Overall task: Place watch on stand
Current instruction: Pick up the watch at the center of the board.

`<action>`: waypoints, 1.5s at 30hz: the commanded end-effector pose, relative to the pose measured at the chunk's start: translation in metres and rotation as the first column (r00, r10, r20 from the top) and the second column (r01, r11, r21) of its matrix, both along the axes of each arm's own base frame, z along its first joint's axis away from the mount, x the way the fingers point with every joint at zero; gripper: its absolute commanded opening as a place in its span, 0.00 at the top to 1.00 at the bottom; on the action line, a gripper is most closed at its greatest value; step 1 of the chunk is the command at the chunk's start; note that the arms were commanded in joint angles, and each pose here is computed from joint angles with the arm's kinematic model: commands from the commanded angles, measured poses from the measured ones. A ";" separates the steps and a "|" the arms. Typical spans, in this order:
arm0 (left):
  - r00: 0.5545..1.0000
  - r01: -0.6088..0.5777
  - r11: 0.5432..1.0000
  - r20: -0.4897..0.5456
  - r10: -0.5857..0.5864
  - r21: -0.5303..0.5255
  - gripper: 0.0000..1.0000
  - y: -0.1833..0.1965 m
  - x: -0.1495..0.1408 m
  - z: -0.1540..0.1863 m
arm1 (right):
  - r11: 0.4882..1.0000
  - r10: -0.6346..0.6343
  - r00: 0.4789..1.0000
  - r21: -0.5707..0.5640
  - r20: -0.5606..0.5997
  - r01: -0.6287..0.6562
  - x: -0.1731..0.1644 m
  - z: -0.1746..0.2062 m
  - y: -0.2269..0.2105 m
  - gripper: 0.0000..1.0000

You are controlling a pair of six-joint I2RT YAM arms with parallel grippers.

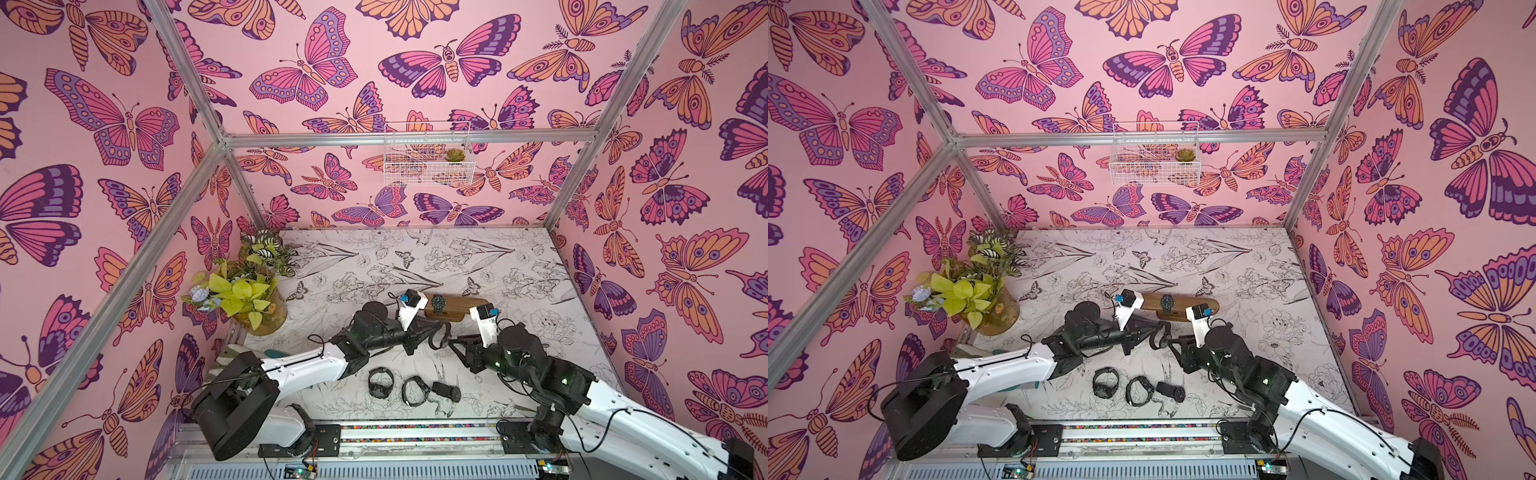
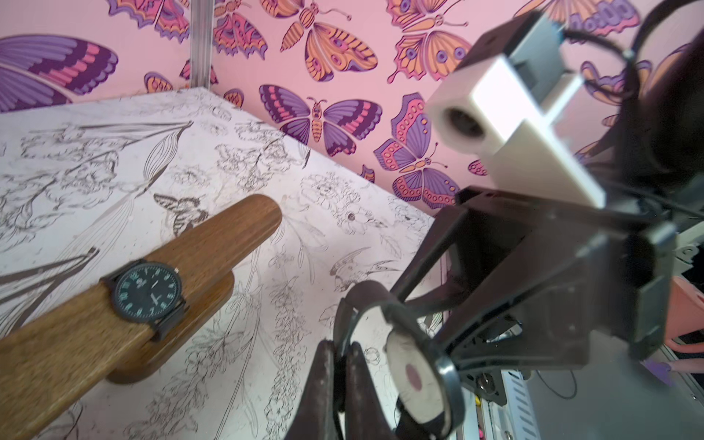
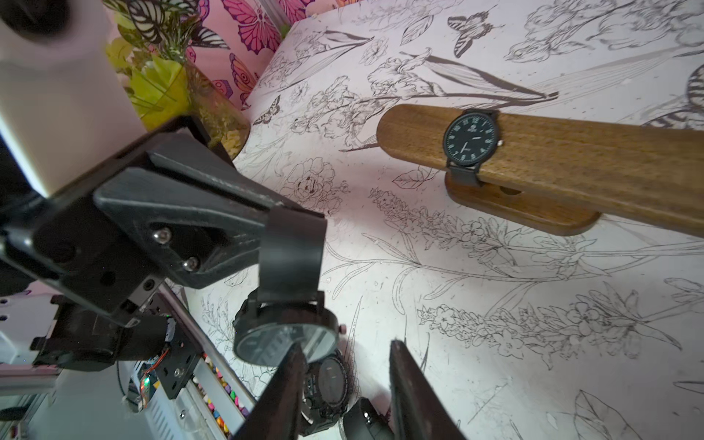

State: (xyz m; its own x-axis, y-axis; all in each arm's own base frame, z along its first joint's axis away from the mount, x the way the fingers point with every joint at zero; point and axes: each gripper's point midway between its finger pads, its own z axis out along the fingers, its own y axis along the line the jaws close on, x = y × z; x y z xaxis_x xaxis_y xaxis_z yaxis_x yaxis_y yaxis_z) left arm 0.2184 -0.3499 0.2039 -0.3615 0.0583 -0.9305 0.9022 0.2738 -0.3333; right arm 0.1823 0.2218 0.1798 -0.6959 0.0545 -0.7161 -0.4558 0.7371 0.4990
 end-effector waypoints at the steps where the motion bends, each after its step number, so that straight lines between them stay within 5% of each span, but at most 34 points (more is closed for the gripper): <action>1: 0.997 0.069 0.995 0.021 -0.068 -0.070 1.00 -0.004 -0.010 0.010 | 0.990 0.111 0.993 0.076 0.047 -0.115 -0.005 0.028 0.022 0.60; 23: 0.971 0.230 0.960 0.105 -0.214 -0.162 1.00 0.005 -0.044 0.021 | 0.967 0.171 0.980 0.174 0.103 -0.187 -0.021 0.065 0.023 0.60; 29: 0.969 0.237 0.958 0.110 -0.221 -0.161 1.00 0.004 -0.043 0.021 | 0.962 0.186 0.978 0.183 0.099 -0.201 -0.023 0.068 0.026 0.49; 45: 0.979 0.200 0.968 0.065 -0.192 -0.153 1.00 0.008 -0.031 0.004 | 0.944 0.227 0.967 0.218 0.115 -0.247 -0.032 0.071 0.028 0.47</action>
State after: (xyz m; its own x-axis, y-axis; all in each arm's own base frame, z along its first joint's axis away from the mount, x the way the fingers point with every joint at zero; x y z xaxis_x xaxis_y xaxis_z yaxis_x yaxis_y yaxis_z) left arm 0.1880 -0.3434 0.2105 -0.3103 -0.0229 -0.9504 0.9491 0.0485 -0.3111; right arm 0.1501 0.2483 0.2466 -0.6456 0.0517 -0.7619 -0.6493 0.4880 0.5834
